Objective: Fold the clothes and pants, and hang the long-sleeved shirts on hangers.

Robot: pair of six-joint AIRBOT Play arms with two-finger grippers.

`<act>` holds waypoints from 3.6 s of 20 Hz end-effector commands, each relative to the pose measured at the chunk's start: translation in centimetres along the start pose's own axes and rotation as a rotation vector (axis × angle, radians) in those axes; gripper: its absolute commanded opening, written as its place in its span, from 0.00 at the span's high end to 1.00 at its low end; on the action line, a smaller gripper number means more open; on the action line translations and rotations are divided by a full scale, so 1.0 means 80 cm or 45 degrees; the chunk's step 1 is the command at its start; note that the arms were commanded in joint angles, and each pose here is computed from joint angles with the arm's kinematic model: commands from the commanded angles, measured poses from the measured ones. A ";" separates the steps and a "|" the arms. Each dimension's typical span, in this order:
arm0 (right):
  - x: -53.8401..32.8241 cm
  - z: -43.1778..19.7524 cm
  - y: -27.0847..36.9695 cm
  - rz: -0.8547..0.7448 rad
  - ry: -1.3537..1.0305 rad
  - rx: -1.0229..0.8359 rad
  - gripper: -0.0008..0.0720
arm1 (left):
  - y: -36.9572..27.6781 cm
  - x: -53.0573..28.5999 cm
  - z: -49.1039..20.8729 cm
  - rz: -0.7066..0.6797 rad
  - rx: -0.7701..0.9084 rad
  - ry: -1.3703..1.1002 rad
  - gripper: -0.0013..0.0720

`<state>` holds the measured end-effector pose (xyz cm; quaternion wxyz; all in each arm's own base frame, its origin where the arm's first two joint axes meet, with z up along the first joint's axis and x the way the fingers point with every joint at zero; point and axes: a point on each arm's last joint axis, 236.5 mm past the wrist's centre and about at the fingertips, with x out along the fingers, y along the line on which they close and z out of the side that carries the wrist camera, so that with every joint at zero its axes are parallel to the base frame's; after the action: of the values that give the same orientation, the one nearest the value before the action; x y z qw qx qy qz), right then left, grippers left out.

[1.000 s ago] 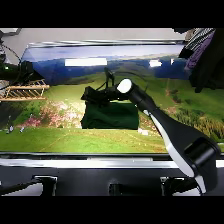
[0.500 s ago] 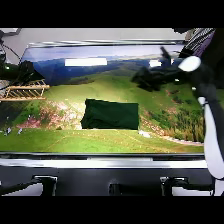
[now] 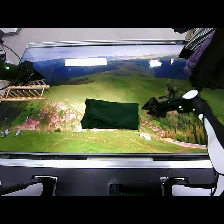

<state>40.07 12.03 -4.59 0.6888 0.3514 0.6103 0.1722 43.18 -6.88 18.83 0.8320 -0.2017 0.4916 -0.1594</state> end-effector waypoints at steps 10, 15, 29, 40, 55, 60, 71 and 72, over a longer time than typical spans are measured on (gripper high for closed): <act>0.094 -0.028 0.021 0.041 0.025 -0.064 0.78 | 0.001 0.000 0.000 0.002 0.010 -0.001 0.96; 0.054 0.029 0.090 0.177 -0.094 -0.064 0.95 | 0.001 0.000 0.000 0.002 0.010 0.000 0.96; -0.176 0.202 0.046 0.182 -0.585 0.227 0.95 | 0.001 0.000 0.000 0.002 0.010 0.000 0.96; -0.398 0.208 -0.173 -0.123 -1.130 0.891 0.96 | 0.001 0.000 -0.001 0.002 0.009 0.004 0.96; -0.389 -0.047 -0.344 -0.981 -0.938 1.419 0.95 | 0.002 -0.001 -0.008 0.004 0.007 0.036 0.96; -0.357 -0.107 -0.360 -1.085 -0.837 1.449 0.95 | 0.002 -0.001 -0.008 0.004 0.007 0.036 0.96; -0.364 -0.179 -0.372 -1.343 -0.613 1.487 0.86 | 0.002 -0.001 -0.008 0.004 0.007 0.036 0.96; -0.362 -0.184 -0.371 -1.350 -0.586 1.483 0.78 | 0.002 -0.001 -0.008 0.004 0.007 0.036 0.96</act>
<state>15.86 -24.15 -4.55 0.5075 0.3609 0.5099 -0.5935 42.58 -6.88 18.52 0.8258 -0.1962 0.5030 -0.1628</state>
